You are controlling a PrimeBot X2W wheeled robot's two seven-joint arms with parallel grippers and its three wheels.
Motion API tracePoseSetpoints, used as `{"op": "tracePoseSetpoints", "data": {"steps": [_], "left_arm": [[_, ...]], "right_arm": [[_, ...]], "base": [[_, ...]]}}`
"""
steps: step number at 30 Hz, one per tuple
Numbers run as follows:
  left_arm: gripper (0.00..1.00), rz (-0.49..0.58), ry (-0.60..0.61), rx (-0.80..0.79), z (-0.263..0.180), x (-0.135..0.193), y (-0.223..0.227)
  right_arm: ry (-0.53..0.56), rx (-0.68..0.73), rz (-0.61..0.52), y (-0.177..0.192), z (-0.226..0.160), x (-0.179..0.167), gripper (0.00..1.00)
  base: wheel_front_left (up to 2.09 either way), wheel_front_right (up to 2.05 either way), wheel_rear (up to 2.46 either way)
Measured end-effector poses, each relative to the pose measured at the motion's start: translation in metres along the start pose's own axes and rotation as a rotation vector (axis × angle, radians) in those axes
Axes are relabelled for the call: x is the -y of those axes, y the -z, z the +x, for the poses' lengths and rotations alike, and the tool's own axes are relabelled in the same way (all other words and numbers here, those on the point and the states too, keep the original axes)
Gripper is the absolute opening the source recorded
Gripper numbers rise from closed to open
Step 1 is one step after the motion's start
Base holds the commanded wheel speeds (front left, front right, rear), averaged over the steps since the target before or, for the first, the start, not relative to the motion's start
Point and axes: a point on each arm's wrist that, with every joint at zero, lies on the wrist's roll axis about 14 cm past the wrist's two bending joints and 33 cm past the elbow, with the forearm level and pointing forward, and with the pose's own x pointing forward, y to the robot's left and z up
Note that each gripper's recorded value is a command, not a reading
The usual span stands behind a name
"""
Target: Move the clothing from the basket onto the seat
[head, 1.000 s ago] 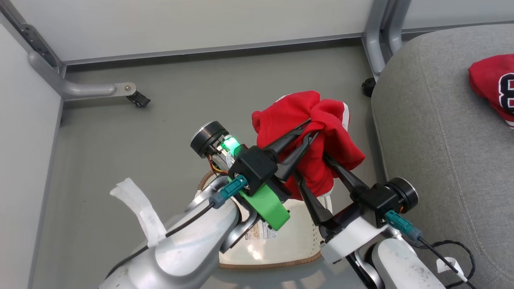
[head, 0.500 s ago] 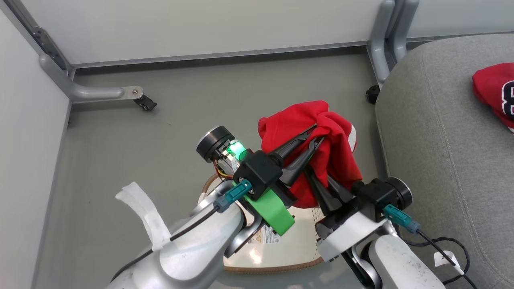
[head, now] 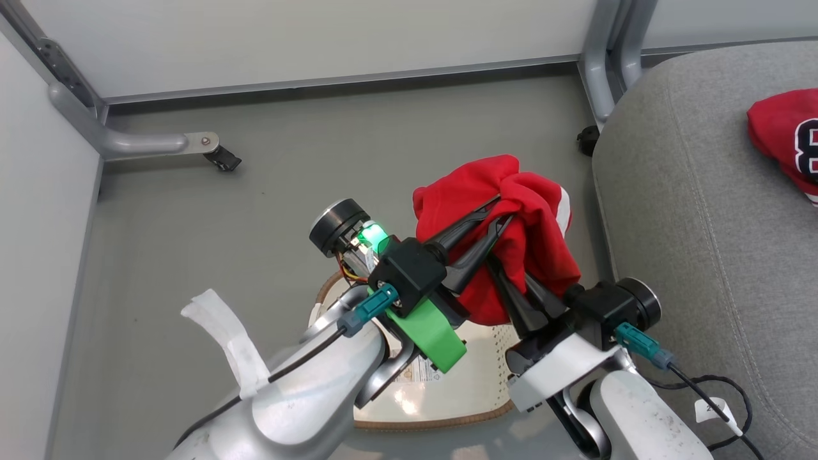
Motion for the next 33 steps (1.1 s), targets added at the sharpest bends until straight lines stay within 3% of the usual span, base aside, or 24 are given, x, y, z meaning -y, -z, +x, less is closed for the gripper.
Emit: {"op": "tracePoseSetpoints", "data": {"steps": [14,15,16,33], "left_arm": [[0.02,0.004,0.011,-0.007,0.001,0.001,0.003],[0.44,0.004,0.01,-0.009,0.001,0.001,0.004],[1.0,0.003,0.01,-0.009,0.001,0.0,0.004],[1.0,0.017,0.024,0.004,0.009,0.003,0.003]], "right_arm": [[0.012,0.003,-0.001,-0.001,-0.001,0.004,0.0],[0.013,0.003,-0.001,-0.001,-0.001,0.005,0.0],[0.014,0.003,-0.001,-0.001,-0.001,0.005,0.0],[0.075,0.013,-0.015,-0.006,-0.007,0.025,0.0]], "base": [[0.0,0.0,0.0],[0.0,0.0,0.0],[0.0,0.0,0.0],[0.0,0.0,0.0]]}}
